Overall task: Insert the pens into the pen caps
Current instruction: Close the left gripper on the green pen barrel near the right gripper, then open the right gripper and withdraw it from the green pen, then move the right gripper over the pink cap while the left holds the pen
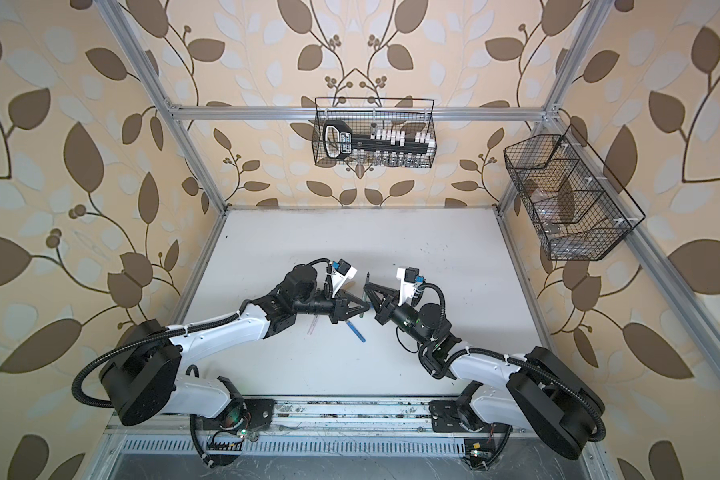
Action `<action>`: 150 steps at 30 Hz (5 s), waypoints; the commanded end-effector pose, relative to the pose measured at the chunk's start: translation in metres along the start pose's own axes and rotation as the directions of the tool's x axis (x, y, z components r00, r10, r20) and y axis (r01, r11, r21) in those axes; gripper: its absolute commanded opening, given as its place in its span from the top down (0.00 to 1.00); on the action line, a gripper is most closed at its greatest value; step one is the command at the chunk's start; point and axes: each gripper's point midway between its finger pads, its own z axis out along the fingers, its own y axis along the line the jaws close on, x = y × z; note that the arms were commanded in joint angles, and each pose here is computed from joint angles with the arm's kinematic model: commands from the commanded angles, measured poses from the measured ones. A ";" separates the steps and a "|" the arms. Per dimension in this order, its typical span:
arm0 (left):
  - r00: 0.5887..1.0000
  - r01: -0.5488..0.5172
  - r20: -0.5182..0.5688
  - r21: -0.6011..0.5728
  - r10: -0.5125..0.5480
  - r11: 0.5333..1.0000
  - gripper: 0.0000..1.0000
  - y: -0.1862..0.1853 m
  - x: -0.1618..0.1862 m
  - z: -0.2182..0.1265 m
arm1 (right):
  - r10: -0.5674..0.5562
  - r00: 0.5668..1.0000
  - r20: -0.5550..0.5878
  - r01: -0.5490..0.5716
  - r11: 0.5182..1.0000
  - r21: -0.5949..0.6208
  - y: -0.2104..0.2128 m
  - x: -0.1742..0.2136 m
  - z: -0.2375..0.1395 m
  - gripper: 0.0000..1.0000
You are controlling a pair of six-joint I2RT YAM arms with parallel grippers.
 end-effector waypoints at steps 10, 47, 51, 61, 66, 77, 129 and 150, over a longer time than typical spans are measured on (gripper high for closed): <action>0.996 -0.090 0.019 -0.108 0.092 0.990 1.00 0.001 -0.012 -0.018 | -0.029 0.997 -0.070 0.031 0.999 0.037 -0.002 -0.006 -0.019 0.72; 0.998 -0.060 -0.003 -0.019 0.060 0.998 0.58 -0.014 -0.008 -0.001 | 0.053 0.970 -0.239 -0.097 0.979 -0.178 0.022 0.010 0.011 1.00; 0.998 -0.064 0.001 -0.014 0.064 0.998 0.72 -0.016 -0.009 -0.002 | 0.050 0.971 -0.235 -0.091 0.981 -0.169 0.019 0.012 0.009 1.00; 0.993 -0.121 -0.033 -0.160 0.117 0.980 1.00 0.004 -0.004 -0.012 | 0.031 0.965 -0.259 -0.052 0.996 -0.075 0.005 0.012 -0.004 0.67; 0.983 -0.178 -0.097 -0.354 0.153 0.918 1.00 0.033 0.002 -0.030 | -0.067 0.890 -0.452 0.227 0.923 0.310 -0.053 -0.004 -0.035 0.56; 0.975 -0.220 -0.106 -0.364 0.194 0.905 1.00 0.037 0.014 -0.034 | 0.027 0.524 -0.852 0.515 0.786 0.342 -0.125 0.005 -0.025 0.50; 0.973 -0.228 -0.041 -0.345 0.228 0.911 1.00 0.022 0.010 -0.040 | 0.000 0.334 -0.942 0.615 0.758 0.218 -0.187 0.071 0.042 0.57; 0.972 -0.231 -0.045 -0.353 0.230 0.907 1.00 0.024 0.010 -0.041 | 0.083 0.318 -0.945 0.647 0.709 0.280 -0.221 0.078 0.033 0.59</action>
